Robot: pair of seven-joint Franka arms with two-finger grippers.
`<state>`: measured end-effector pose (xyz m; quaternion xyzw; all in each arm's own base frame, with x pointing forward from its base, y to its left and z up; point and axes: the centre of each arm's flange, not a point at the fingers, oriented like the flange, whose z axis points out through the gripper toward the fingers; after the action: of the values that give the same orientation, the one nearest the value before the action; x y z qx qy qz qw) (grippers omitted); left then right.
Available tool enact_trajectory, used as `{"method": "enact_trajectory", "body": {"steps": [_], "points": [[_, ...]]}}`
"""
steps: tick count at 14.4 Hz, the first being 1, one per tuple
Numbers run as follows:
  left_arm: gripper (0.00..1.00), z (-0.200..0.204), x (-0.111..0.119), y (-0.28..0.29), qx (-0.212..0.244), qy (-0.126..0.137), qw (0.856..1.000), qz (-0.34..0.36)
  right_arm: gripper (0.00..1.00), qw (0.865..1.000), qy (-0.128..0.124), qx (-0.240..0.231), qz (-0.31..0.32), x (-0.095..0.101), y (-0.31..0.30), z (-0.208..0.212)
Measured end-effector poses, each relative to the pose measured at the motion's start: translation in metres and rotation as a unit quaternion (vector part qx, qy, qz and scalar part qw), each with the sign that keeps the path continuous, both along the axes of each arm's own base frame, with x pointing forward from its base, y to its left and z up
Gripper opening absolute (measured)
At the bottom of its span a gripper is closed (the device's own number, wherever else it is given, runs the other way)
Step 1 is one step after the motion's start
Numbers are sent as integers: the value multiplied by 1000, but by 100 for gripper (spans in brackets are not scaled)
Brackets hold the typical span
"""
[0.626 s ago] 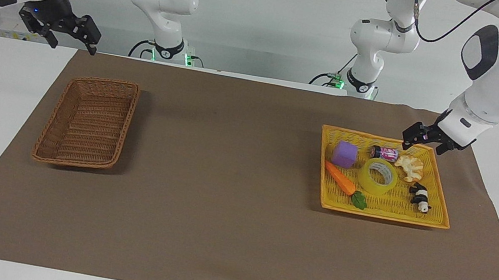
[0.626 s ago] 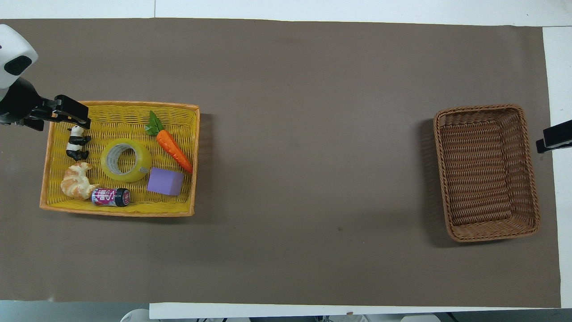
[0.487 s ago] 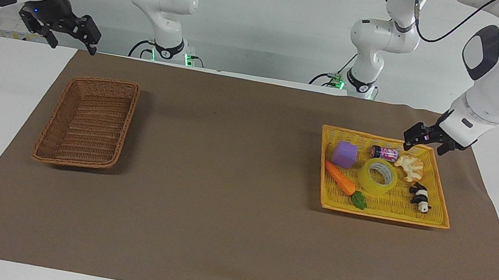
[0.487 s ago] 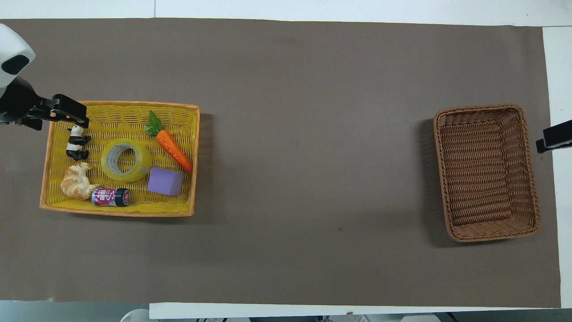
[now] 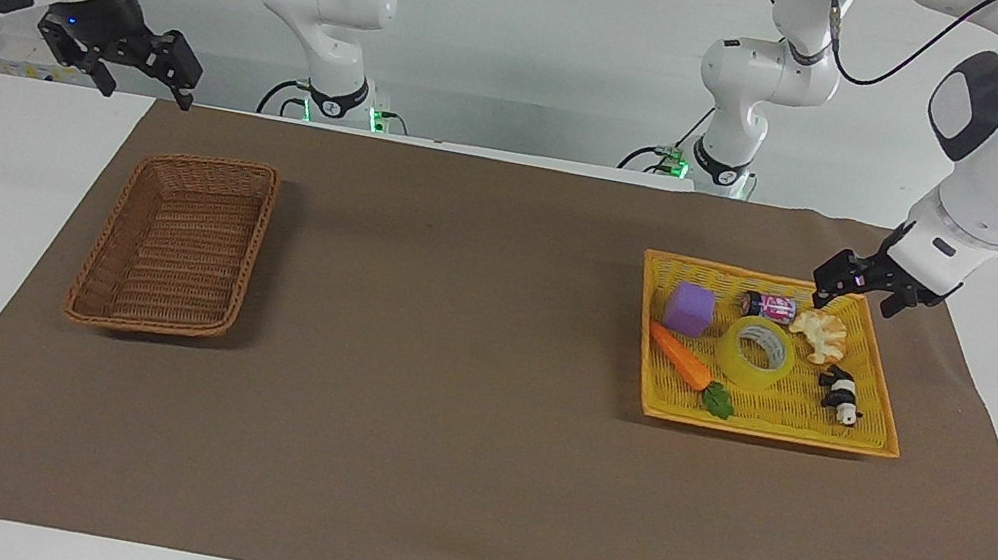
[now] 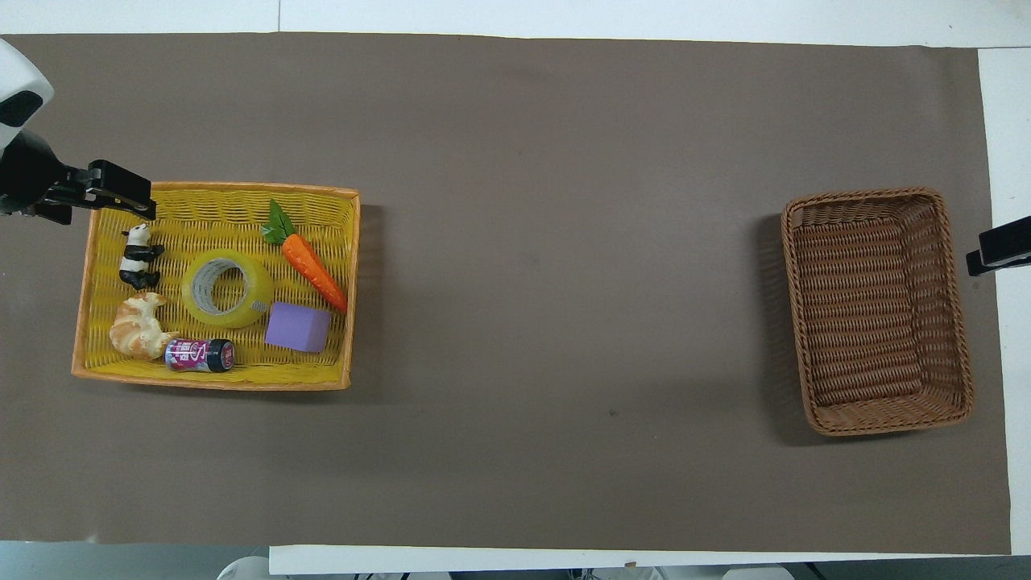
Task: Move tape to another basket
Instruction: 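Move the left gripper down toward the yellow tape roll in the yellow basket, then grasp the yellow tape roll by its rim with the left gripper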
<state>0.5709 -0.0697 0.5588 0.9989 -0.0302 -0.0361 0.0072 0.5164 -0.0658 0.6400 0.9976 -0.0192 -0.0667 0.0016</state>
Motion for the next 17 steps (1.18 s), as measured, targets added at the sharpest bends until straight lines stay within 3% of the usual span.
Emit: {"method": "enact_trajectory", "body": {"steps": [3,7,10,13,17], "points": [[99,-9,1,-1,-1,-10,1000,0,100,1000,0,0,0,0,0,0],[100,-79,-16,3,-2,-40,999,4,100,1000,0,0,0,0,0,0],[100,-137,-37,6,0,-27,1000,6,100,1000,0,0,0,0,0,0],[100,-159,-47,9,2,-10,1000,7,100,1000,0,0,0,0,0,0],[99,-181,-43,30,1,-19,999,28,100,1000,0,0,0,0,0,0]]}}
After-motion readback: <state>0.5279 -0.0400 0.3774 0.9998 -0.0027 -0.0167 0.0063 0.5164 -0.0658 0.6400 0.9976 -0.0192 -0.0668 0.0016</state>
